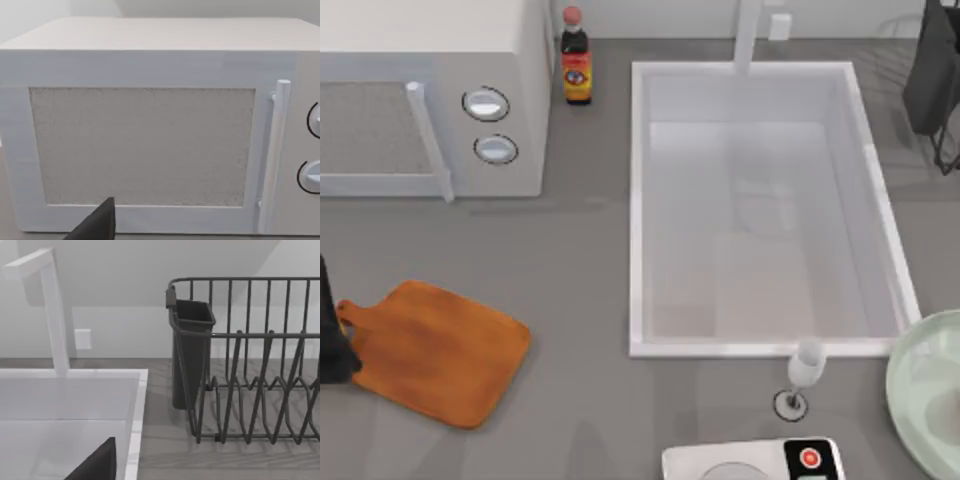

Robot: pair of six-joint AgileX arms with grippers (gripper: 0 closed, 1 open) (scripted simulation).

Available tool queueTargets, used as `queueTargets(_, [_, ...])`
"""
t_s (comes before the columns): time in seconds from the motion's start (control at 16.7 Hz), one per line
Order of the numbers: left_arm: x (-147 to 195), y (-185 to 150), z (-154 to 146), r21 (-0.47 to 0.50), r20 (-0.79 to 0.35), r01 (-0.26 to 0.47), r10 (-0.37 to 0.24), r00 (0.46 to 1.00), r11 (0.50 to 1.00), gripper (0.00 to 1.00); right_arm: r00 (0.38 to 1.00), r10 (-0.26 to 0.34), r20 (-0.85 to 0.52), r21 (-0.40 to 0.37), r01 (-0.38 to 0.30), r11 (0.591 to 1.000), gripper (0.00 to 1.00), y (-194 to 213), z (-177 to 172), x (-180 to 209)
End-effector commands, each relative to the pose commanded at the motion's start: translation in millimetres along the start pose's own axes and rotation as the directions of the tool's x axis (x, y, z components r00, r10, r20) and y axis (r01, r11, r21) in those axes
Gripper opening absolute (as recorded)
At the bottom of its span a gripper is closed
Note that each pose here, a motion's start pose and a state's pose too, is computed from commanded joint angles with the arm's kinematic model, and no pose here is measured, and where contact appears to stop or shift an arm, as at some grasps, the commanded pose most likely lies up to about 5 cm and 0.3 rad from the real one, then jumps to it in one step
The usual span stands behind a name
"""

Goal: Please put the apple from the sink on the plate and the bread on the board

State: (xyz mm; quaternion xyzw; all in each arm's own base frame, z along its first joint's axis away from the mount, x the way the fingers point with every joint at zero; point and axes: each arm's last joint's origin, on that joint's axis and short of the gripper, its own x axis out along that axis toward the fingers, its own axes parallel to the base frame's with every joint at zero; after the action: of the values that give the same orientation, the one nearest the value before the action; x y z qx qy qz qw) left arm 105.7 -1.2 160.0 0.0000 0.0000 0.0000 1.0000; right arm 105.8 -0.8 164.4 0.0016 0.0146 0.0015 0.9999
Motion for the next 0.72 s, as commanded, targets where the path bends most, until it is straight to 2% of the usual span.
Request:
queueTargets(0.48, [0, 0, 1, 0.002, -0.009, -0.001, 0.001, 1.0, 1.0, 1.0, 1.0, -0.003, 0.029, -0.003, 0.003, 1.0, 1.0, 0, -4, 0])
queueTargets(0.72, [5, 1, 13, 0.027, -0.139, -0.009, 0.012, 0.99, 1.0, 1.0, 1.0, -0.003, 0.029, -0.003, 0.003, 1.0, 1.0, 0, -4, 0])
